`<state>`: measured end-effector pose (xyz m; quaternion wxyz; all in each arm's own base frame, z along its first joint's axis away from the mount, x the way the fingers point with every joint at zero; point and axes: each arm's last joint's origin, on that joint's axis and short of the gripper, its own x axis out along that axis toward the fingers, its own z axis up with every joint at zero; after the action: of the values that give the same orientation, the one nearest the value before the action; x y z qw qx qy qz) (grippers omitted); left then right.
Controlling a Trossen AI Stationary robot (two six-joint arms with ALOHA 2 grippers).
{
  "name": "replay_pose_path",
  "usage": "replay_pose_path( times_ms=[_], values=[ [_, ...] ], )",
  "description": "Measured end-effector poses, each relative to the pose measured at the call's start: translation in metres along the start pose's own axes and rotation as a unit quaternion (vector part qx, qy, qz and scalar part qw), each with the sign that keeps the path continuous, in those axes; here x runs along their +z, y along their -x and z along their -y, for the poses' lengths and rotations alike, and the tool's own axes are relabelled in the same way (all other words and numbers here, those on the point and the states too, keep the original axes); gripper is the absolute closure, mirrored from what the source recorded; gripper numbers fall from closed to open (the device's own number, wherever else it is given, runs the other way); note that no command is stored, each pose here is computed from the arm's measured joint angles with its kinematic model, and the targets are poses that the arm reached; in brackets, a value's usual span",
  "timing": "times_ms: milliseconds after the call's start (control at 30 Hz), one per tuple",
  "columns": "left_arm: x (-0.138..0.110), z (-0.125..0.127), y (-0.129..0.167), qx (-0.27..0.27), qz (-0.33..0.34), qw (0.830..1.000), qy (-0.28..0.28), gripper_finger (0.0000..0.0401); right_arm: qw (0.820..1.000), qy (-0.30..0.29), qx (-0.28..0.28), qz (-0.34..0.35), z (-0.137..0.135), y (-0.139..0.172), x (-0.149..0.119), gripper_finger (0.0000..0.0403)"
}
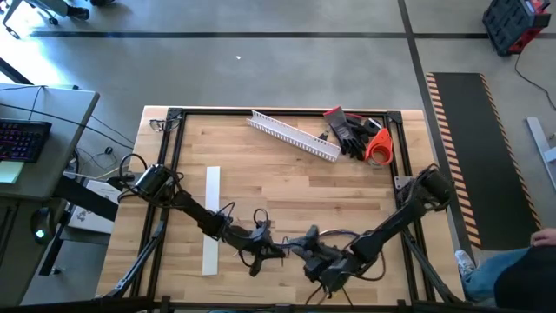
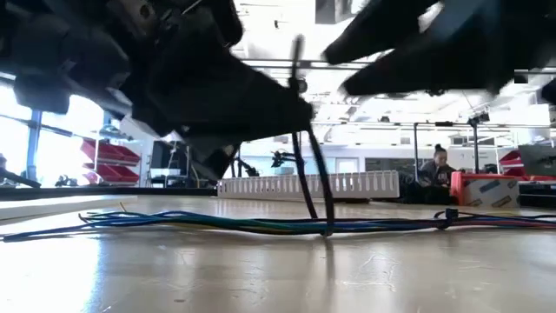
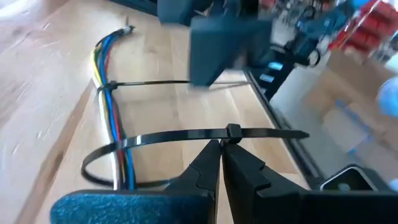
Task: Ziptie cables
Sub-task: Wrap the zip tie on the cable
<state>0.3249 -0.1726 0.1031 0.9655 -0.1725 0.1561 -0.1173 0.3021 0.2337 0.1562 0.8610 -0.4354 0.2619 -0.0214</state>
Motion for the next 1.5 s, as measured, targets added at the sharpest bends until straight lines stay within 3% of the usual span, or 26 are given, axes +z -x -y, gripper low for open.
replay_pose_path(
  times_ms=[100, 200, 433, 700, 867, 1067, 1233, 1500],
  values=[
    [0.007, 0.0, -0.01, 0.015, -0.022, 0.999, -0.029, 0.0401, 0.994, -0.103, 0.031, -0.004, 0.005, 0.019, 0.001, 0.0238],
    [0.013, -0.003, -0.018, 0.043, -0.042, 0.997, -0.056, 0.0401, 0.976, -0.207, 0.063, -0.02, 0.008, 0.035, -0.001, 0.0238],
    [0.023, -0.014, -0.023, 0.097, -0.033, 0.99, -0.097, 0.0401, 0.894, -0.412, 0.14, -0.111, 0.002, 0.032, -0.013, 0.0238],
    [0.024, -0.022, -0.024, 0.109, -0.036, 0.985, -0.126, 0.0401, 0.823, -0.537, 0.133, -0.13, 0.004, 0.019, -0.015, 0.0237],
    [0.019, -0.029, -0.027, 0.125, -0.042, 0.98, -0.152, 0.0401, 0.818, -0.555, 0.12, -0.093, 0.009, 0.012, -0.009, 0.0237],
    [0.016, -0.038, -0.031, 0.132, -0.032, 0.979, -0.154, 0.0401, 0.808, -0.571, 0.077, -0.125, 0.015, 0.001, -0.021, 0.0238],
    [0.019, -0.038, -0.031, 0.14, -0.017, 0.978, -0.153, 0.0401, 0.799, -0.58, 0.073, -0.145, 0.021, -0.007, -0.027, 0.0238],
    [0.018, -0.035, -0.031, 0.138, -0.016, 0.977, -0.161, 0.0401, 0.796, -0.582, 0.049, -0.159, 0.015, -0.012, -0.033, 0.0239]
  ],
)
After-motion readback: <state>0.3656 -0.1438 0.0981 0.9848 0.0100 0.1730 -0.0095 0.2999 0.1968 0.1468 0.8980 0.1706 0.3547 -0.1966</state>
